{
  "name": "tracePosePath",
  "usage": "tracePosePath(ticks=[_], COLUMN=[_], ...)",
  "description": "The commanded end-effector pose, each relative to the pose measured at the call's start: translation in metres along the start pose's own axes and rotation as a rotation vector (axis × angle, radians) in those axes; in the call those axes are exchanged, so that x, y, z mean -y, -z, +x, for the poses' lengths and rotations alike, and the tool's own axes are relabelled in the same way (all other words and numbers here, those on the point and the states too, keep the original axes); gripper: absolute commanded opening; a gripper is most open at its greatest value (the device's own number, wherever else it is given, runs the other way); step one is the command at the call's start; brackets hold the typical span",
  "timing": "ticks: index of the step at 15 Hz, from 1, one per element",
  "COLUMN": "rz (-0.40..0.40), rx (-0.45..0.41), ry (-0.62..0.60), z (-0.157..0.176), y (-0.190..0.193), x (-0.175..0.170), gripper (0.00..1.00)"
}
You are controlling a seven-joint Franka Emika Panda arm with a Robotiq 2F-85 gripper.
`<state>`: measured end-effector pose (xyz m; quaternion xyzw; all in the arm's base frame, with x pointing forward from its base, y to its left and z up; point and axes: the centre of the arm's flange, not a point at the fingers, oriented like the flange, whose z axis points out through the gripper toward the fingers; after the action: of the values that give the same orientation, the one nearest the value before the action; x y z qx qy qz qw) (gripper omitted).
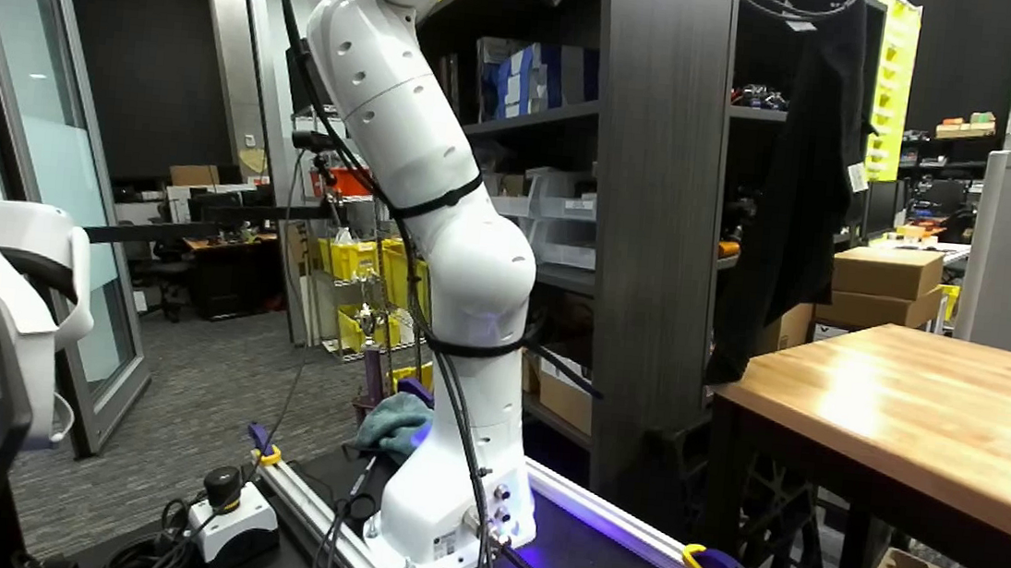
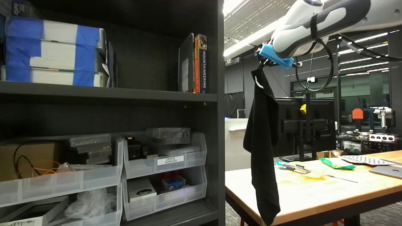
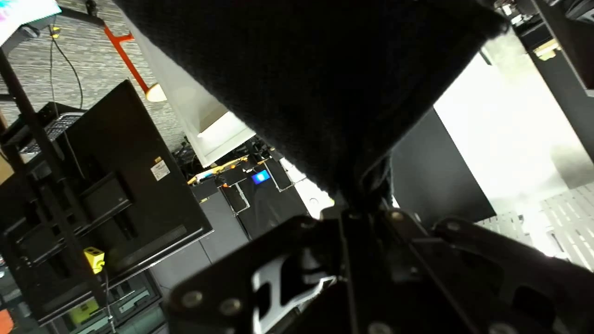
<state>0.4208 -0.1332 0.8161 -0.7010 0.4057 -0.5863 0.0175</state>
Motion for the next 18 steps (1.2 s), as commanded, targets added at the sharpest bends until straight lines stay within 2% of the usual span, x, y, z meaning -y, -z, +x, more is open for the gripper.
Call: tracePosePath(ticks=[1,4,7,13,18], rz=[-0.067,-0.14,-0.195,-0.28,-0.242], rx=[0.08,0.209,0.287,0.329,0.4], ry=[0.016,0.055,0.104,0.157,0.197], z=[0.005,-0.019,-0.037,-0.046,-0.065], y=[-0.026,-0.058,-0.082,-0.115,-0.119], x=[0.016,0.024,0.032,0.034,-0.012], gripper=[0.01,0.01,0.01,0.01,0.01])
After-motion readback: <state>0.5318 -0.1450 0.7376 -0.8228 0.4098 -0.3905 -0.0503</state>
